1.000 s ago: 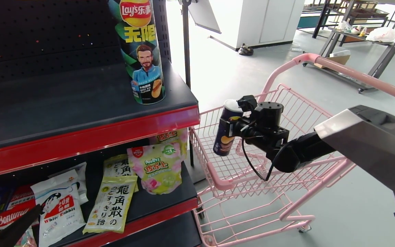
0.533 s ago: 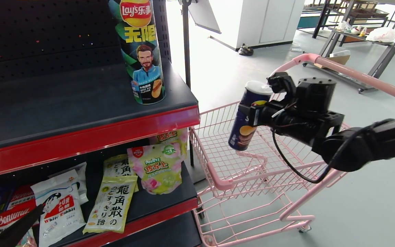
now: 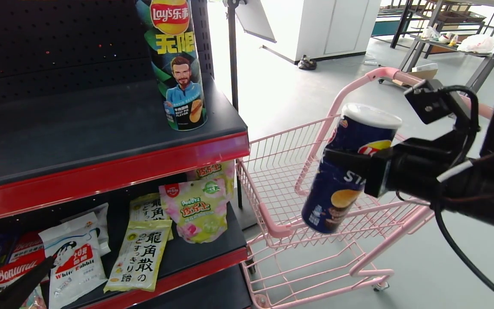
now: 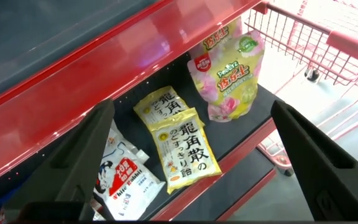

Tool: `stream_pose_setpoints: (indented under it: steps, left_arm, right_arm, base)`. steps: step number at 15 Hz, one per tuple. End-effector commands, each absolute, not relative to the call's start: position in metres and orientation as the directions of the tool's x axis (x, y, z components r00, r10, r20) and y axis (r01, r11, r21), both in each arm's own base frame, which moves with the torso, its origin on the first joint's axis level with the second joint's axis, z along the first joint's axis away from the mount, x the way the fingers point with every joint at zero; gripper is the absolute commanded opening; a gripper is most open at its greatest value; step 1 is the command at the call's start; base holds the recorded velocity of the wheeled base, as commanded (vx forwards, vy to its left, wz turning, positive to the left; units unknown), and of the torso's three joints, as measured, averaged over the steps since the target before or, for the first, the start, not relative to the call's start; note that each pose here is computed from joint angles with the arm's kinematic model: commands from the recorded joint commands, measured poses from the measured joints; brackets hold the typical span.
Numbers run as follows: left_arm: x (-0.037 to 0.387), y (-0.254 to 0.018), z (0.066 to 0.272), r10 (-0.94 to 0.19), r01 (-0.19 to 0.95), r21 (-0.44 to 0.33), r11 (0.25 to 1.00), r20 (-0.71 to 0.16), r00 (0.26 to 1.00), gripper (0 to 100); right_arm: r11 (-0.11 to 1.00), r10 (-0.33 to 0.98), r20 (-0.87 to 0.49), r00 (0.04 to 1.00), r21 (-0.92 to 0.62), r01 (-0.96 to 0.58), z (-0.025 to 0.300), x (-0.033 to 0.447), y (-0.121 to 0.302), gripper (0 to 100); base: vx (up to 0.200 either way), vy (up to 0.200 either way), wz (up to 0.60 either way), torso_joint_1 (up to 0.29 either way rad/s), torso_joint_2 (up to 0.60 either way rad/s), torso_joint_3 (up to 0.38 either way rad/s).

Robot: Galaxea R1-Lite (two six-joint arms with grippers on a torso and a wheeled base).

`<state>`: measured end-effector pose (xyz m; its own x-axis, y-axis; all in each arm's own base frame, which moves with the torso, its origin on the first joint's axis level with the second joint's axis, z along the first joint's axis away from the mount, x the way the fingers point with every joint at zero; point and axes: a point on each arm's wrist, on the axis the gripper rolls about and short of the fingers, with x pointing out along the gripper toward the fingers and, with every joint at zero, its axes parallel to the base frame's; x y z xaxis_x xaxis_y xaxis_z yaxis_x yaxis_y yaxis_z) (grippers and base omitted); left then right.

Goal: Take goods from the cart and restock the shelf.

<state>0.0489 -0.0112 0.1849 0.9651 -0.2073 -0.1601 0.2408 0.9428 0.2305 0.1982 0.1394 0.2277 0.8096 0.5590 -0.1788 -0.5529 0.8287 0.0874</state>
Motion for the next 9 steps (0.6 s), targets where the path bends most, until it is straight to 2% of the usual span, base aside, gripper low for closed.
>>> stream_pose_setpoints:
  steps: [1,9]
  left_arm:
    - [0.049,-0.011,0.185,-0.209,0.242,0.232,0.942,-0.159,0.965,100]
    - [0.046,-0.010,0.192,-0.202,0.229,0.282,0.932,-0.121,0.972,100]
  right_arm:
    - [0.802,0.597,-0.182,0.782,0.086,-0.592,0.223,0.174,0.135,0]
    - [0.789,0.609,-0.194,0.769,0.051,-0.613,0.218,0.169,0.134,0]
  base:
    - [0.000,0.000,0.00,0.000,0.00,0.000]
    - [0.000,0.000,0.00,0.000,0.00,0.000]
